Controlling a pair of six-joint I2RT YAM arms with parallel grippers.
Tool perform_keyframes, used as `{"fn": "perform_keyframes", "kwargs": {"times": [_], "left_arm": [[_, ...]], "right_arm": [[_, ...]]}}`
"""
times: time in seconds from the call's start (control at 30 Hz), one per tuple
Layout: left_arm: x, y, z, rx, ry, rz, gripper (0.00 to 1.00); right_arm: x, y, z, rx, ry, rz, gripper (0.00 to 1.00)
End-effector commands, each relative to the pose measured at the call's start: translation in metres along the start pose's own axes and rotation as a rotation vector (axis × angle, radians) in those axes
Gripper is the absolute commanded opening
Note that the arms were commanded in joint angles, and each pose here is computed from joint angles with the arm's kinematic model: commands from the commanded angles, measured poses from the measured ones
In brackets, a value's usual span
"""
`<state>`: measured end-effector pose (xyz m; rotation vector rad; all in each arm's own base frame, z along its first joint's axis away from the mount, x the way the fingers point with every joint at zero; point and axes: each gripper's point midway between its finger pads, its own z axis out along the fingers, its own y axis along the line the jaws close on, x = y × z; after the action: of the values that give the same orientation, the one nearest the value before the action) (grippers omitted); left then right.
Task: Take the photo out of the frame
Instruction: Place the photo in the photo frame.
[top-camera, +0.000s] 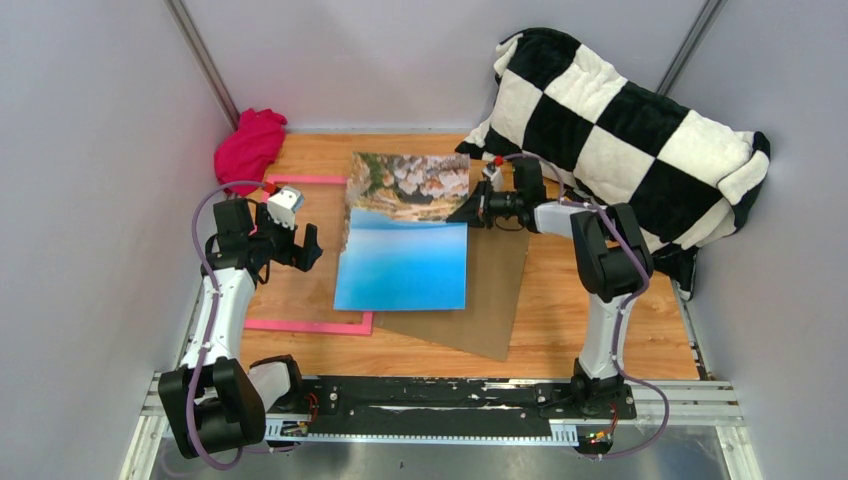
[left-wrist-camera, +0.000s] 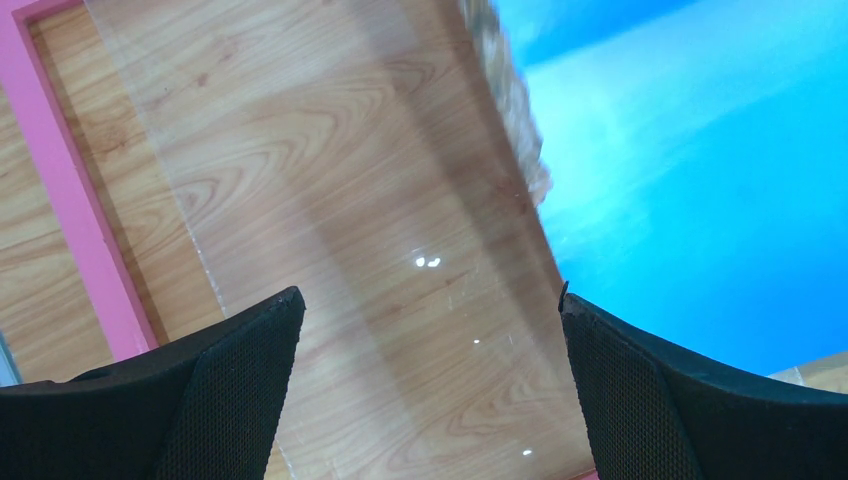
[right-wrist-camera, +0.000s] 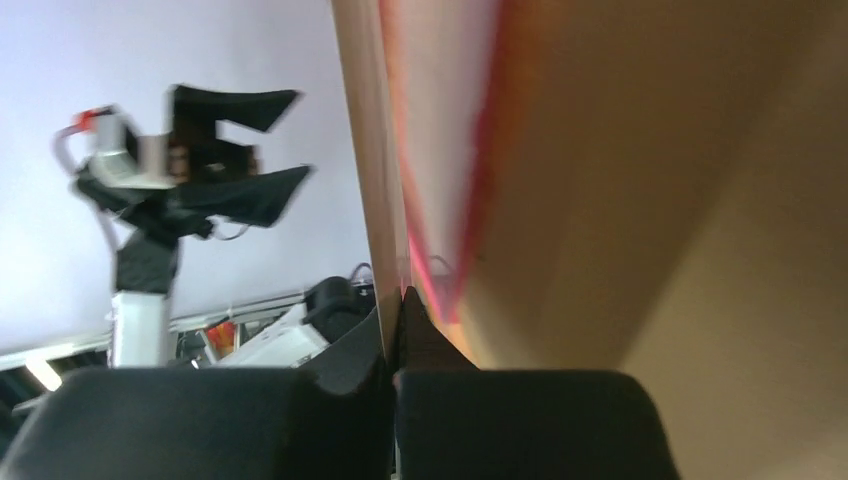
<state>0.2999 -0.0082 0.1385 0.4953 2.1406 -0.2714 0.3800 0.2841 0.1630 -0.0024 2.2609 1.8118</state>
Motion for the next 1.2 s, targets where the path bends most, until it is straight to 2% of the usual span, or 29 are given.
{"fn": "perform_keyframes", "kwargs": {"times": [0.0, 0.33, 0.63, 0.93, 1.03, 1.17], "left_arm": [[0.000, 0.002, -0.002, -0.010, -0.013, 0.019, 1.00], [0.000, 0.002, -0.002, -0.012, -0.012, 0.018, 1.00], [0.000, 0.002, -0.002, -0.012, -0.013, 0.020, 1.00], [0.000, 0.002, -0.002, -0.010, -0.015, 0.023, 1.00], [0.000, 0.001, -0.002, -0.010, -0.016, 0.024, 1.00], [0.000, 0.001, -0.002, -0.009, -0.015, 0.024, 1.00]], "right_arm": [[0.027, -0.057, 0.006, 0.120, 0.049, 0.005, 0.00], [0.042, -0.092, 0.005, 0.217, 0.041, 0.044, 0.00], [0.047, -0.082, 0.032, 0.204, 0.072, 0.014, 0.00], [0.053, -0.084, 0.039, 0.226, 0.076, 0.008, 0.01], [0.055, -0.086, 0.040, 0.232, 0.081, 0.009, 0.09], [0.058, -0.086, 0.038, 0.255, 0.098, -0.009, 0.29]]}}
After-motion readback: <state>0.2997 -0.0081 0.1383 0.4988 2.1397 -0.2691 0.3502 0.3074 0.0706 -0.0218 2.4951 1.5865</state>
